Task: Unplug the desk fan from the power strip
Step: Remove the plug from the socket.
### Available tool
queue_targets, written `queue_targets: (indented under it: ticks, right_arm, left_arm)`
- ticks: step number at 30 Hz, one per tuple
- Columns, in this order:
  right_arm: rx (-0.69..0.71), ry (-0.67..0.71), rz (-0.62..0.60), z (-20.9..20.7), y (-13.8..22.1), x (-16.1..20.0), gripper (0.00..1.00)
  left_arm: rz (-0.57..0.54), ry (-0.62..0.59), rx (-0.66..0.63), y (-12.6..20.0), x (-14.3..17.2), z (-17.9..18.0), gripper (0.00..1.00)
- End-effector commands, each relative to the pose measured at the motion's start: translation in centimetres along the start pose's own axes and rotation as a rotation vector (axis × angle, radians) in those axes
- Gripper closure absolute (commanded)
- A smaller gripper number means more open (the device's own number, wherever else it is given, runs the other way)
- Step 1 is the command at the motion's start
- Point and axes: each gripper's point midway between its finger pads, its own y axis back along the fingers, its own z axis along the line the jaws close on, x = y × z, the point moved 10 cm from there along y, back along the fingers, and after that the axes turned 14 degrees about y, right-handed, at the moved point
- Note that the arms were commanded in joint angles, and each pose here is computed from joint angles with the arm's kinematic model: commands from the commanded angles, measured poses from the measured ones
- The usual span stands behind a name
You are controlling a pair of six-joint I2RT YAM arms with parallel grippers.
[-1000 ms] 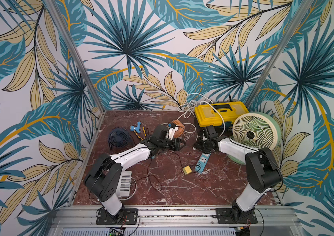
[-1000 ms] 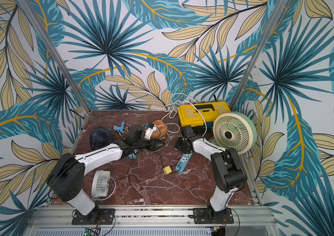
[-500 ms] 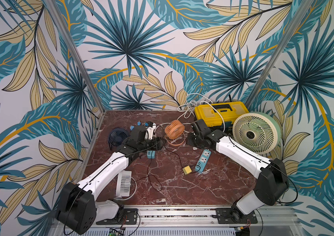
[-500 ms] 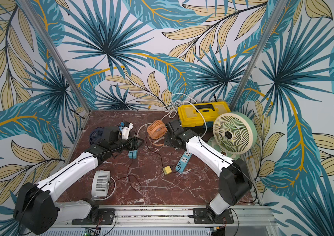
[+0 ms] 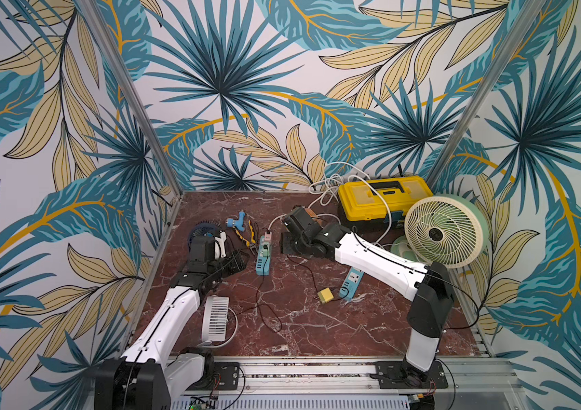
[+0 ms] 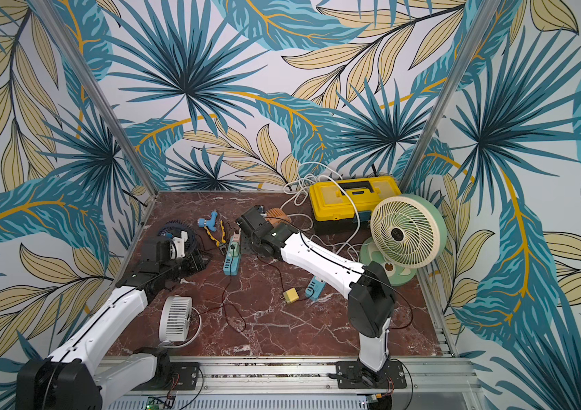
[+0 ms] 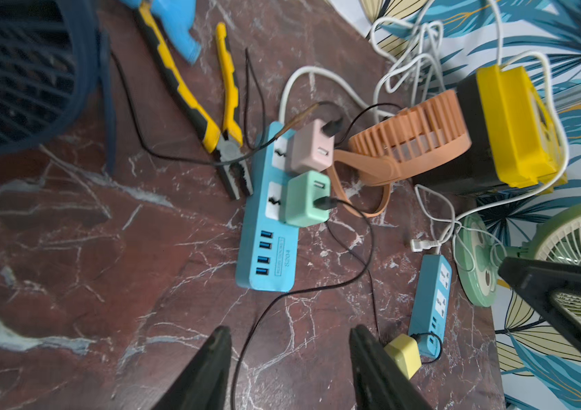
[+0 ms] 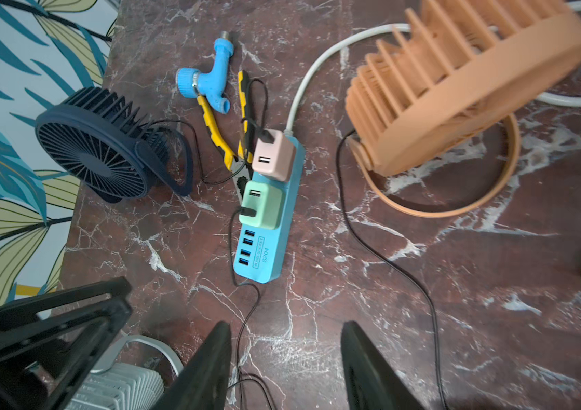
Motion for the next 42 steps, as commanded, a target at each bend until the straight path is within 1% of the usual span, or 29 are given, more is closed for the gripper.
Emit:
queue_targets:
  ticks: [1, 5, 8, 11, 16, 21, 34, 39, 42]
  right_arm:
    - [0.016, 0.043, 0.015, 0.9, -1.4, 0.1, 0.44]
    - [0.015, 0.058, 0.025, 1.3, -2.6, 0.2, 0.39]
    - [0.025, 0.058, 0.029, 1.2, -3.1, 0.4, 0.38]
    - [0.029, 0.06, 0.035, 1.2, -3.5, 0.6, 0.37]
    - [0.033, 0.058, 0.033, 1.0, -3.8, 0.8, 0.37]
    - [0.043, 0.061, 0.037, 1.0, -4.1, 1.0, 0.37]
    - [0.097, 0.083, 0.058, 0.6, -6.1, 0.5, 0.37]
    - [0.112, 0.104, 0.077, 0.3, -7.3, 0.2, 0.35]
    - [0.132, 0.119, 0.095, 0.2, -8.2, 0.1, 0.35]
  left_arm:
    - [0.009, 0.032, 0.01, -1.8, -0.2, 1.2, 0.41]
    - [0.024, 0.079, -0.004, -4.2, -0.2, 2.6, 0.39]
    - [0.038, 0.1, 0.0, -5.4, -0.3, 3.1, 0.39]
    - [0.07, 0.113, -0.002, -6.8, -0.4, 3.4, 0.44]
    - [0.131, 0.087, -0.031, -9.0, 0.1, 3.3, 0.45]
    - [0.179, 0.083, -0.033, -11.0, 1.0, 3.5, 0.45]
    - [0.262, 0.053, 0.015, -12.9, 2.8, 2.2, 0.45]
    - [0.297, 0.063, 0.033, -13.8, 3.7, 2.1, 0.46]
    - [0.292, 0.075, 0.032, -14.0, 3.9, 2.2, 0.47]
